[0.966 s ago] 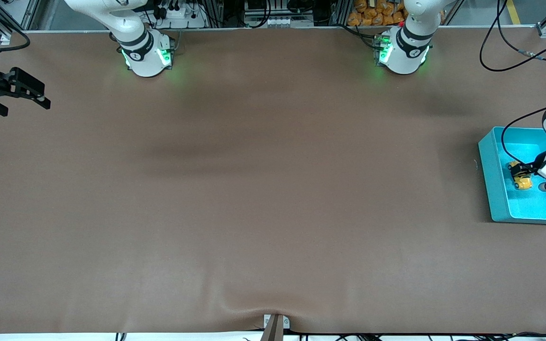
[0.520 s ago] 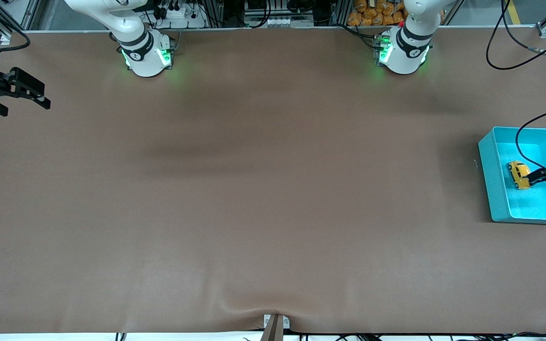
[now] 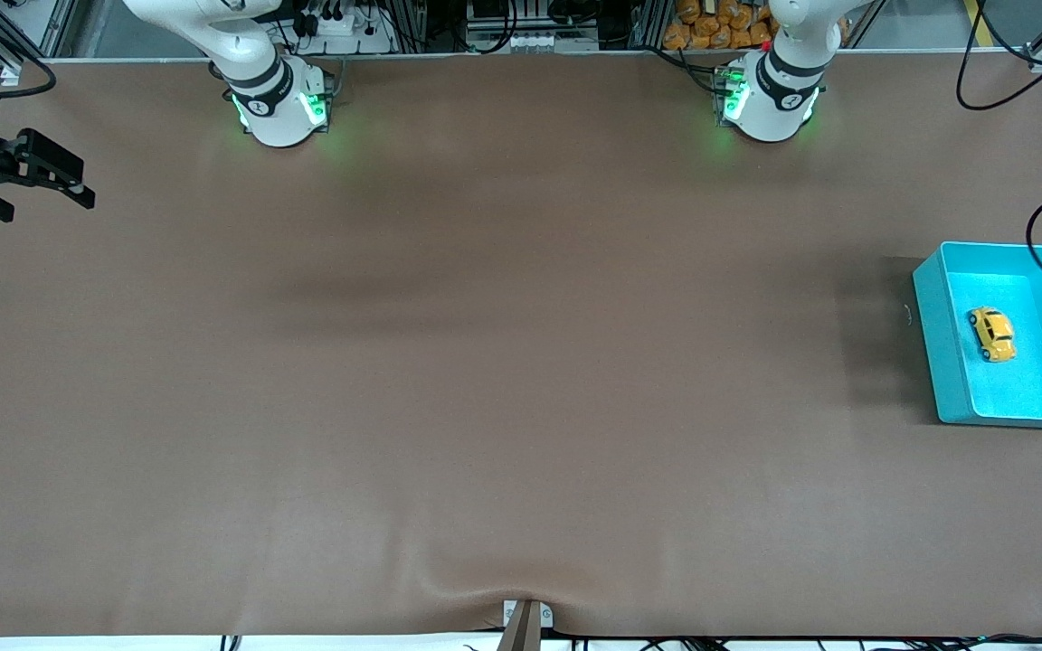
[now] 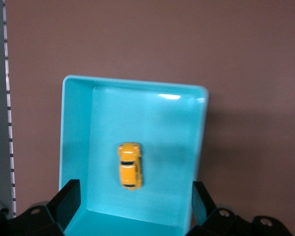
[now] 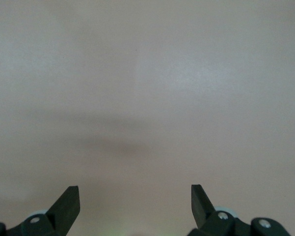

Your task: Wind and store yellow beetle car

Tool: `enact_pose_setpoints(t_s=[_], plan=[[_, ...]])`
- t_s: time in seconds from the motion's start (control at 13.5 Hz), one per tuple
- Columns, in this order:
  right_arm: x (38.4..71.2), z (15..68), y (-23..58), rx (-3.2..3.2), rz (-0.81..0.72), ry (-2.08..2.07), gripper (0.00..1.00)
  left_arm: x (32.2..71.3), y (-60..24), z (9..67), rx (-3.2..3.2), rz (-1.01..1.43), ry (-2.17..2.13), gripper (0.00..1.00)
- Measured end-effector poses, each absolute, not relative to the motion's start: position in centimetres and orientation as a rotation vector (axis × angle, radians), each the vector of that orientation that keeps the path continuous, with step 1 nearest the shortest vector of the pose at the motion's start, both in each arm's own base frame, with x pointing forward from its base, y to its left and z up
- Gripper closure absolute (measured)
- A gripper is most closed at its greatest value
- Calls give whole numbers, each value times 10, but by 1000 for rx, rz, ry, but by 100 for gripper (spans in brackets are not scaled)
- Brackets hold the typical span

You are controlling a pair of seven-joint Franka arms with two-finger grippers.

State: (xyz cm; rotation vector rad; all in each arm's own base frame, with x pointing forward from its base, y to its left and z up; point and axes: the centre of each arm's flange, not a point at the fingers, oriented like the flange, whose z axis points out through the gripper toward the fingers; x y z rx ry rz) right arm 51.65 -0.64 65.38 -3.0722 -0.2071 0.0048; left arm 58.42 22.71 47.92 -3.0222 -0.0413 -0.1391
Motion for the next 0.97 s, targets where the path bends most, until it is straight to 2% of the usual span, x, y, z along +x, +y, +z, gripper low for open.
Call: enact_pose_setpoints(t_s=[0.22,0.37,0.59,0.97], plan=[[517,654,-11,-3073,2,-195,0,571,158,585,-3042,-211,59,0],[517,654,-12,-3074,-1,-192,0,558,116,627,-3045,-203,146,0],[517,654,-15,-3075,-2,-183,0,549,54,653,-3037,-215,280,0],[516,654,-24,-3074,0,-160,0,541,-12,661,-3061,-192,236,0]])
